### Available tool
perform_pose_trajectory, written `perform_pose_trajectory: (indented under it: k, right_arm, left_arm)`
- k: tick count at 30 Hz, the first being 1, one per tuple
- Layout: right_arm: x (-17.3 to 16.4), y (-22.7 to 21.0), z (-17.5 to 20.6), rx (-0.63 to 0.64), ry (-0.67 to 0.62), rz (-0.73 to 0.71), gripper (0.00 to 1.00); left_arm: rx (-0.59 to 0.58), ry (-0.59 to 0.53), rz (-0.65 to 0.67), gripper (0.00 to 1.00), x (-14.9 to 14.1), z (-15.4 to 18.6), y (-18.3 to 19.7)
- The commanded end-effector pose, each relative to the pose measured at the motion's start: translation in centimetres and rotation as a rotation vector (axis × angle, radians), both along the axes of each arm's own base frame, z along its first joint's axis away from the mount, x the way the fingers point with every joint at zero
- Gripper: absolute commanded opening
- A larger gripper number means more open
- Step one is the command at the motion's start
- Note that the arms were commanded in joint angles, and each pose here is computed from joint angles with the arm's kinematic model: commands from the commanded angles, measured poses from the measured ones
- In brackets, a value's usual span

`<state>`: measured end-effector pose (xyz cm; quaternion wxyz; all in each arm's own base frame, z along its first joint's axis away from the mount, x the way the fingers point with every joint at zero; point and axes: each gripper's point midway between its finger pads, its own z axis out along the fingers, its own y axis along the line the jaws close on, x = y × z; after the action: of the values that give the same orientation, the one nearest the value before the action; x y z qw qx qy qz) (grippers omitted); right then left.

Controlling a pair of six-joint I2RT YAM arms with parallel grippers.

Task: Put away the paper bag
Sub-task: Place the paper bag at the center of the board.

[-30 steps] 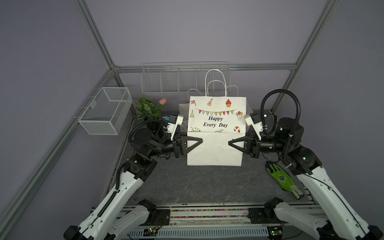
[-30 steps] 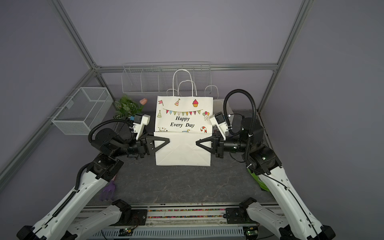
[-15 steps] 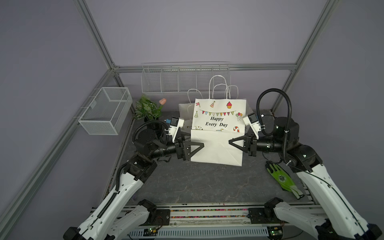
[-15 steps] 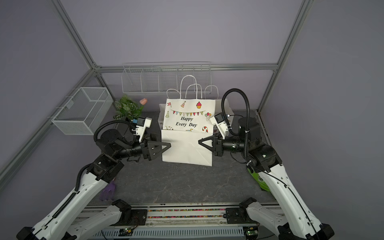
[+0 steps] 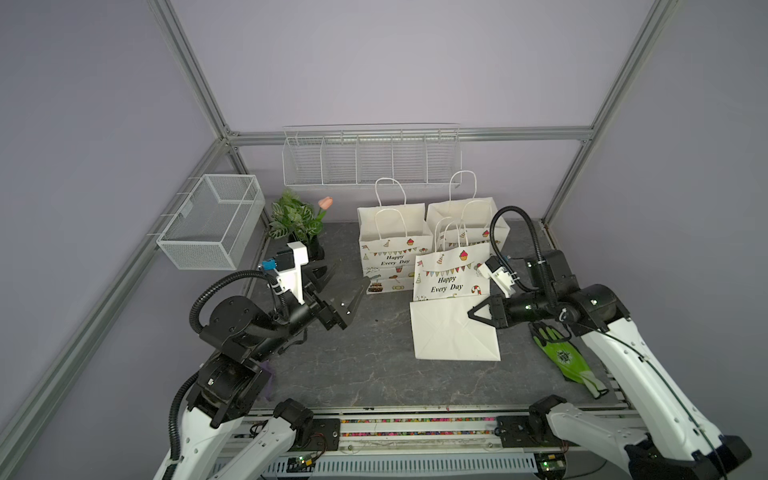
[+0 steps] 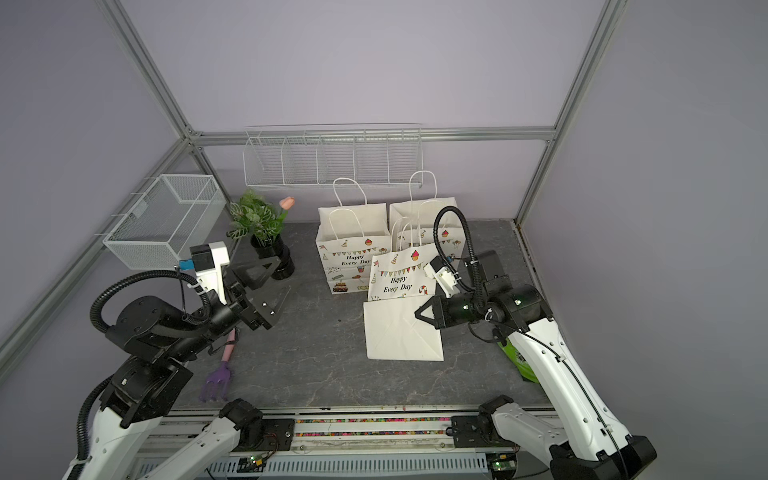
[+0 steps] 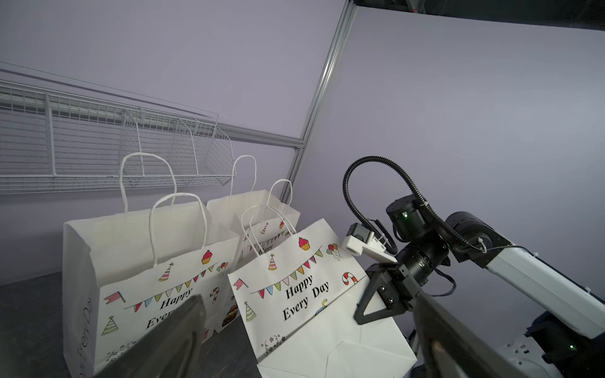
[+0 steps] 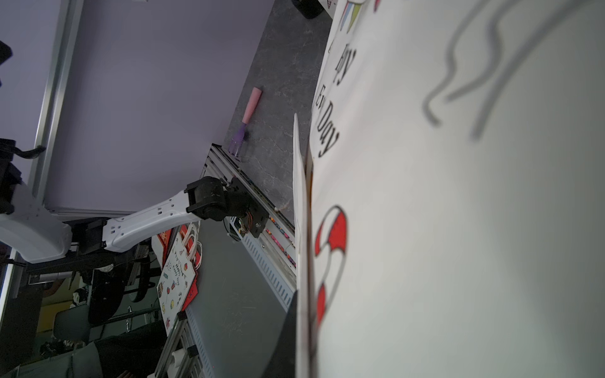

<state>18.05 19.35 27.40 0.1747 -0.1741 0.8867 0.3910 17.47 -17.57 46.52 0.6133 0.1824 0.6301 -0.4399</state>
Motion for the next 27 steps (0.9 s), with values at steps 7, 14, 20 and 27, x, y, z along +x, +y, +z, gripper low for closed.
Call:
perform_pose_trajectory:
  k: [7, 14, 20, 27]
  right_arm:
    - [-2.4, -1.8, -7.1, -0.095, 0.171, -0.057, 0.07]
    - [-1.2, -3.4, -10.1, -0.205, 0.217, -0.095, 0.07]
    - [-0.2, -4.4, -12.5, -0.26, 0.28, -0.117, 0.07]
    - [0.8, -5.2, -15.5, -0.352, 0.407, -0.134, 0.07]
  left_arm:
    - [0.041, 0.003, 0.066, 1.0, 0.3, -0.6, 1.0]
    - [0.035, 0.008, 0.056, 1.0, 0.2, -0.7, 0.9]
    - [0.035, 0.02, 0.045, 1.0, 0.4, -1.3, 0.6]
    - [0.018, 0.024, 0.017, 1.0, 0.4, -1.4, 0.1]
